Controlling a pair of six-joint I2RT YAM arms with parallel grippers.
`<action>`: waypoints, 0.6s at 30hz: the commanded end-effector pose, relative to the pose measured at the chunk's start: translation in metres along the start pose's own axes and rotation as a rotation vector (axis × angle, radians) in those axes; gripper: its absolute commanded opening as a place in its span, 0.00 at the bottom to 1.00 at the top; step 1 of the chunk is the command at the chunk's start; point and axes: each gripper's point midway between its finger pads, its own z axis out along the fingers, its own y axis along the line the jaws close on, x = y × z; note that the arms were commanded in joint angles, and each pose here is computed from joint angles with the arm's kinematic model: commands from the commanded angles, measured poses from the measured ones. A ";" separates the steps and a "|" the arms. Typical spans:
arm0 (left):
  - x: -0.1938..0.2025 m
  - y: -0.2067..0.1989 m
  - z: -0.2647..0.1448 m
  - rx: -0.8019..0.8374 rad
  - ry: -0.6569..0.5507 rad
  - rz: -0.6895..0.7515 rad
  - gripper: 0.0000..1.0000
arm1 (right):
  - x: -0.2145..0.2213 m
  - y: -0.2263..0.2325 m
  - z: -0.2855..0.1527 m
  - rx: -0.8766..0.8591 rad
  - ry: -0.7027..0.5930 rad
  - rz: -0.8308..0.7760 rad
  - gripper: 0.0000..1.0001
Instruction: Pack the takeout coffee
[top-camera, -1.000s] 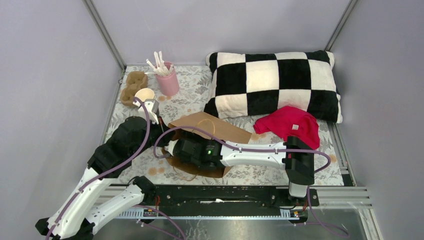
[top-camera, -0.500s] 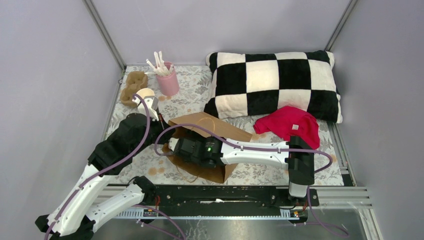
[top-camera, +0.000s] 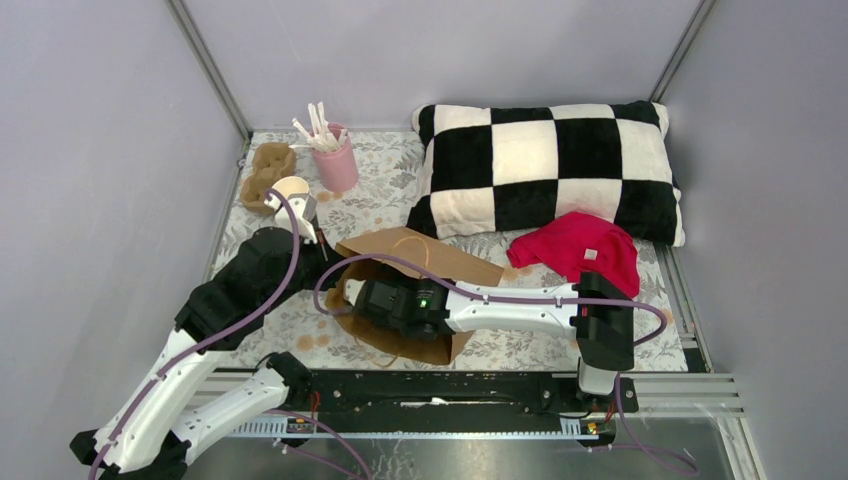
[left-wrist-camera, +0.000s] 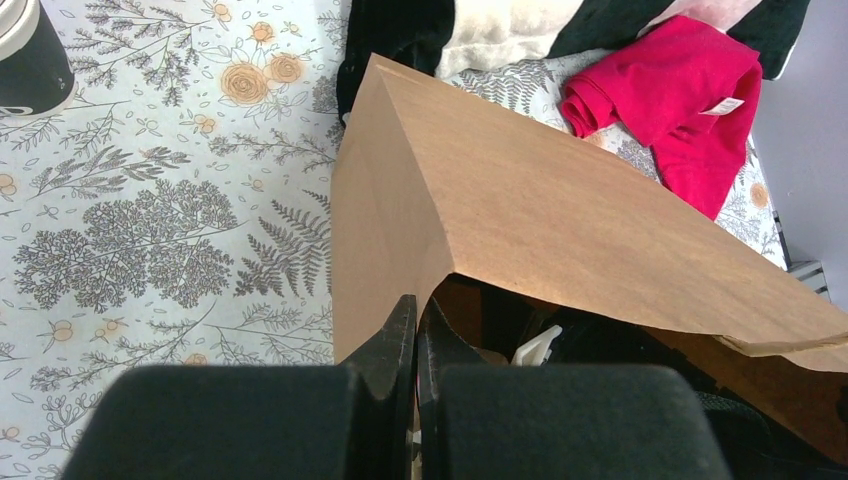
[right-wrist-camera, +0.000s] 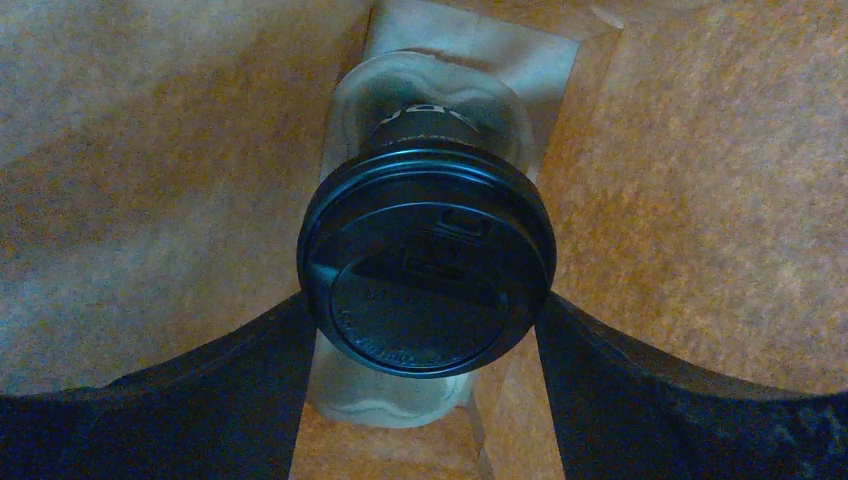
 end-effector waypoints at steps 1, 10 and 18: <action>-0.020 -0.017 -0.013 0.070 -0.055 -0.016 0.00 | 0.005 -0.014 -0.003 0.044 0.004 0.009 0.68; -0.025 -0.030 -0.020 0.108 -0.026 -0.026 0.00 | 0.002 -0.019 -0.010 0.030 0.006 0.003 0.68; -0.020 -0.047 -0.028 0.159 0.070 -0.065 0.00 | -0.009 -0.007 -0.023 -0.108 -0.043 -0.004 0.68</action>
